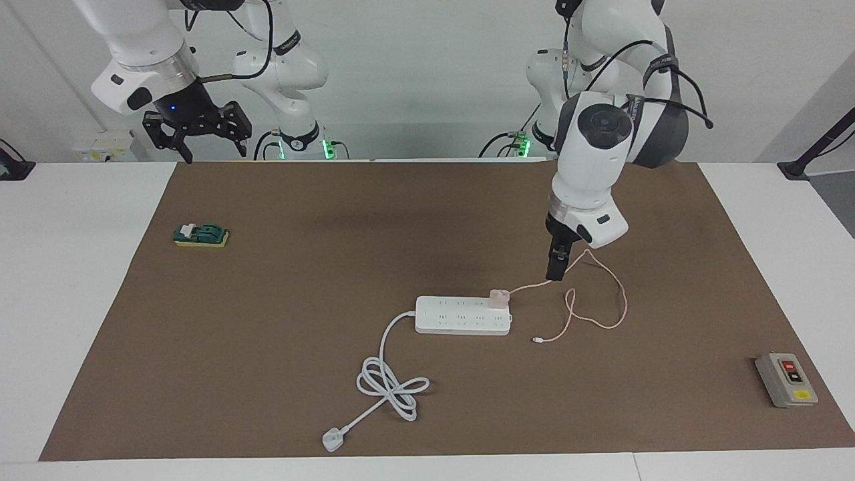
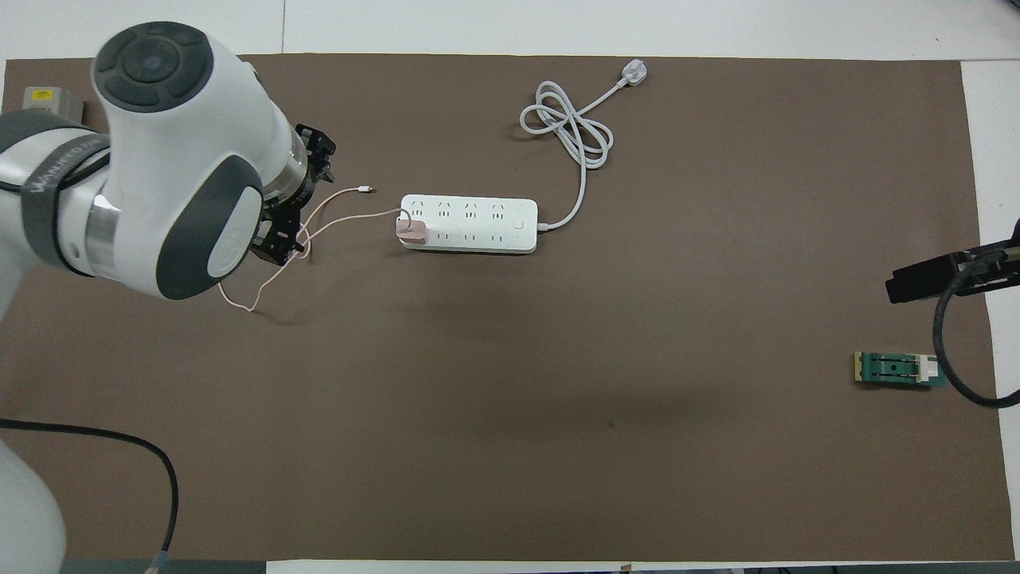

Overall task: Plug charger into power strip
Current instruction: 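Open the left gripper and withdraw it from the power strip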

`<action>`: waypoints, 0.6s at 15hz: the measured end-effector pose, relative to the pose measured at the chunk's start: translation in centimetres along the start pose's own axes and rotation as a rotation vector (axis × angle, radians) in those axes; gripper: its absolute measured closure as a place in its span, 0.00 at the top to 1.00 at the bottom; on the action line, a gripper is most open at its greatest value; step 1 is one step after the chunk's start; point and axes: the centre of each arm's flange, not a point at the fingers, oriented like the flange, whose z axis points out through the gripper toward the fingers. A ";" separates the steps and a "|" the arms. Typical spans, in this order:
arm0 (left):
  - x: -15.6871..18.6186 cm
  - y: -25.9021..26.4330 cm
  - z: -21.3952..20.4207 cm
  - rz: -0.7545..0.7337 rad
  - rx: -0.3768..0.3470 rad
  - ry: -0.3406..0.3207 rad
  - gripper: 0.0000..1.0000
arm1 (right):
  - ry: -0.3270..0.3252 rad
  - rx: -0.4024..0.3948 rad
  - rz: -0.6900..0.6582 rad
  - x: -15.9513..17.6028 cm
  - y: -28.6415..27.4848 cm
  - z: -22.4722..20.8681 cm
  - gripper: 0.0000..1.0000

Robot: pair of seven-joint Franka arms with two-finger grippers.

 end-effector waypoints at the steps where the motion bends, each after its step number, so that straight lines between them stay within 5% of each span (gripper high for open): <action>1: 1.2 -0.7 -1.0 0.041 0.003 -0.005 1.00 | 0.000 0.000 0.000 0.0 0.0 0.0 1.00; 9: 14.7 -7.2 -5.0 0.328 0.015 -0.018 1.00 | 0.000 0.000 0.000 0.0 0.0 0.0 1.00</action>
